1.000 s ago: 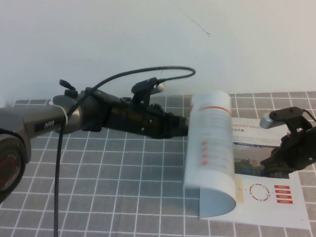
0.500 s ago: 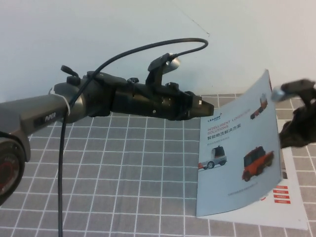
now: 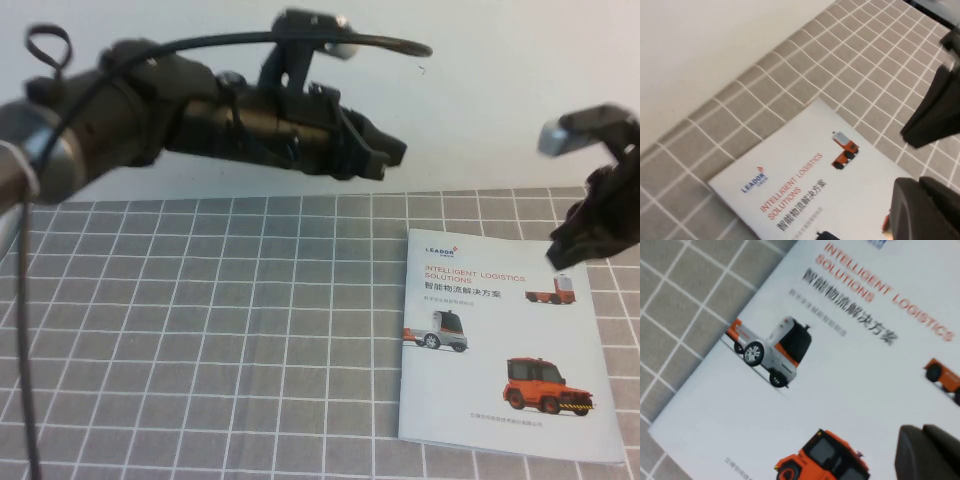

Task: Close book
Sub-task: 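Close the open booklet and leave it lying on the table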

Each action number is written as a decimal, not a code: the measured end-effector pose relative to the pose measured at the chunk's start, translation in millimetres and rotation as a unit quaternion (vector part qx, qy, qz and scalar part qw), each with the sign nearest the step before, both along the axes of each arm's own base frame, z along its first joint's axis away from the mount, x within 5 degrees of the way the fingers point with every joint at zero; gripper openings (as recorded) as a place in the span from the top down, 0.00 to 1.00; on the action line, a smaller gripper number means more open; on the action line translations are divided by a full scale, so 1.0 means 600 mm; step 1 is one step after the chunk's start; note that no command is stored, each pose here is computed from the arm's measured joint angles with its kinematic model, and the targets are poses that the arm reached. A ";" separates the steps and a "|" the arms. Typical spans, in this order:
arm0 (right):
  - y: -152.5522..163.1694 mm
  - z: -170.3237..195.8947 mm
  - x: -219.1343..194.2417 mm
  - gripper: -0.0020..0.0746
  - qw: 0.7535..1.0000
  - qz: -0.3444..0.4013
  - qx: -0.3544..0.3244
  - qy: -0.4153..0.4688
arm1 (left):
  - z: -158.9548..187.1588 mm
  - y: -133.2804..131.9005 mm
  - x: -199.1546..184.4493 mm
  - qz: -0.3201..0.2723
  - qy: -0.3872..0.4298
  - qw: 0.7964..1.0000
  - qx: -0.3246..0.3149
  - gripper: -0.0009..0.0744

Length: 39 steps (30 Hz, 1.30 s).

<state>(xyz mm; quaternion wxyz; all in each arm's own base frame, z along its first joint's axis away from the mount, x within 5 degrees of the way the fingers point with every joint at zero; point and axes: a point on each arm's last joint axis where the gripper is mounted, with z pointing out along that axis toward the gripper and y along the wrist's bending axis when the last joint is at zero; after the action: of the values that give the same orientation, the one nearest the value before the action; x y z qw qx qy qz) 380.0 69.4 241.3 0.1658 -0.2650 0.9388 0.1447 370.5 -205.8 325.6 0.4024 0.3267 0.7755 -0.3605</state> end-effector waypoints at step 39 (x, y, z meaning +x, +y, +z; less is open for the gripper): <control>-0.032 0.197 -0.210 0.98 0.975 -0.003 -0.123 -0.183 | -0.068 0.254 -0.413 0.247 -0.240 0.931 0.116 0.99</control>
<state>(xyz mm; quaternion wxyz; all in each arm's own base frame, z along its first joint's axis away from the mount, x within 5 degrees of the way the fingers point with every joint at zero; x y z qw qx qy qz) 254.0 50.2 359.4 0.3017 -0.3022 0.9040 -0.0230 122.5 -53.1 284.8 0.6122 0.2459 0.7484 -0.0676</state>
